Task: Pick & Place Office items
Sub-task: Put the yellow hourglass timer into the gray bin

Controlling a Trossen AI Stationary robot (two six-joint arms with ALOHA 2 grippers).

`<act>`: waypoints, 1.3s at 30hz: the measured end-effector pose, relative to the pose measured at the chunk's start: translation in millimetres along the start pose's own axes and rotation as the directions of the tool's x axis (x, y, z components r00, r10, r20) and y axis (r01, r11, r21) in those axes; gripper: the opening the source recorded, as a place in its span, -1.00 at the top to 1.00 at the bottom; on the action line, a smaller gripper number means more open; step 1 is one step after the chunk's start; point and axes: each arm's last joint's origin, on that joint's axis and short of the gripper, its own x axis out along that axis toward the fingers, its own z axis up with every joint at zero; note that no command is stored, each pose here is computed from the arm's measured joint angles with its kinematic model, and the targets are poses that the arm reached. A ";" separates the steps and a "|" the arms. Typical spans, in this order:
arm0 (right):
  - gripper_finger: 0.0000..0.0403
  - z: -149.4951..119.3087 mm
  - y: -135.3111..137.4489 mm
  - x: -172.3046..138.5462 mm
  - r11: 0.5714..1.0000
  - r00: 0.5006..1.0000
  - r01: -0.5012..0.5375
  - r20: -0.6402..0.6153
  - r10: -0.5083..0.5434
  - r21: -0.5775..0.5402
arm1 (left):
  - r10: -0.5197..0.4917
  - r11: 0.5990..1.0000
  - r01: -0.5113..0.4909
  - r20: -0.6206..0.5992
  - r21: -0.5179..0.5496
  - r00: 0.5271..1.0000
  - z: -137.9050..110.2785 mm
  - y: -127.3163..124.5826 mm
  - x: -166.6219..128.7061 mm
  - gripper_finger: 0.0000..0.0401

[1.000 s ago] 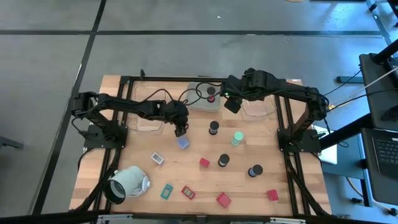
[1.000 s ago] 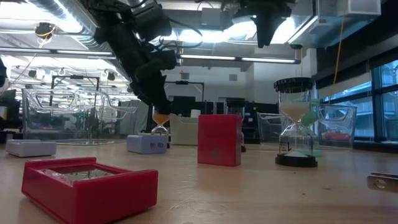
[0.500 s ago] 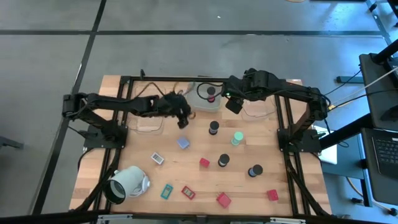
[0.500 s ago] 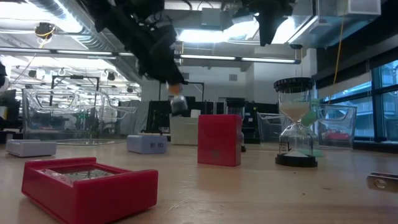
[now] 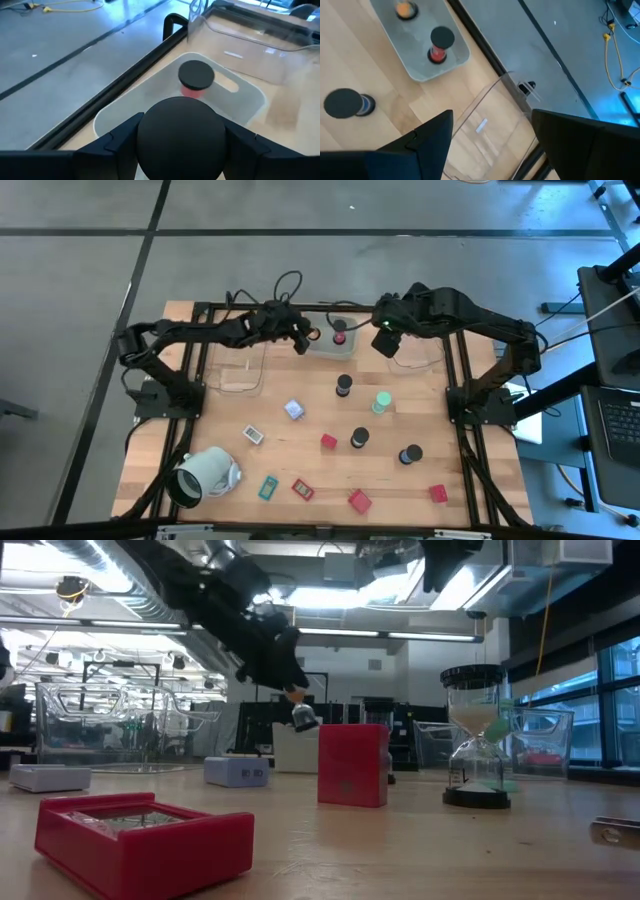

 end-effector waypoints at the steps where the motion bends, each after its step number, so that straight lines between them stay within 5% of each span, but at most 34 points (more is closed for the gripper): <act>1: -0.35 0.0 -0.9 -1.3 1.000 1.000 -0.003 0.010 0.003 0.000 | 0.006 1.000 -0.006 -0.007 -0.001 1.000 1.9 1.0 4.8 -0.06; 11: -0.35 -0.3 -4.3 -5.1 1.000 0.999 0.017 0.048 -0.018 0.012 | 0.106 0.991 -0.084 -0.244 0.100 0.964 10.9 -0.6 50.8 -0.05; 19: -0.35 -30.3 -5.5 10.3 0.998 0.997 0.035 0.070 -0.038 0.045 | 0.164 0.983 -0.139 -0.235 0.121 0.958 8.3 4.8 56.6 -0.05; 30: -0.35 -91.8 -3.0 40.5 0.980 0.968 -0.133 0.233 0.096 0.150 | 0.158 0.985 -0.134 -0.262 0.107 0.952 -1.9 7.5 68.7 -0.06; 39: -0.35 -116.2 18.9 76.7 0.962 0.913 -0.234 0.373 0.166 0.145 | 0.154 0.985 -0.129 -0.244 0.114 0.957 -1.5 7.9 71.2 -0.07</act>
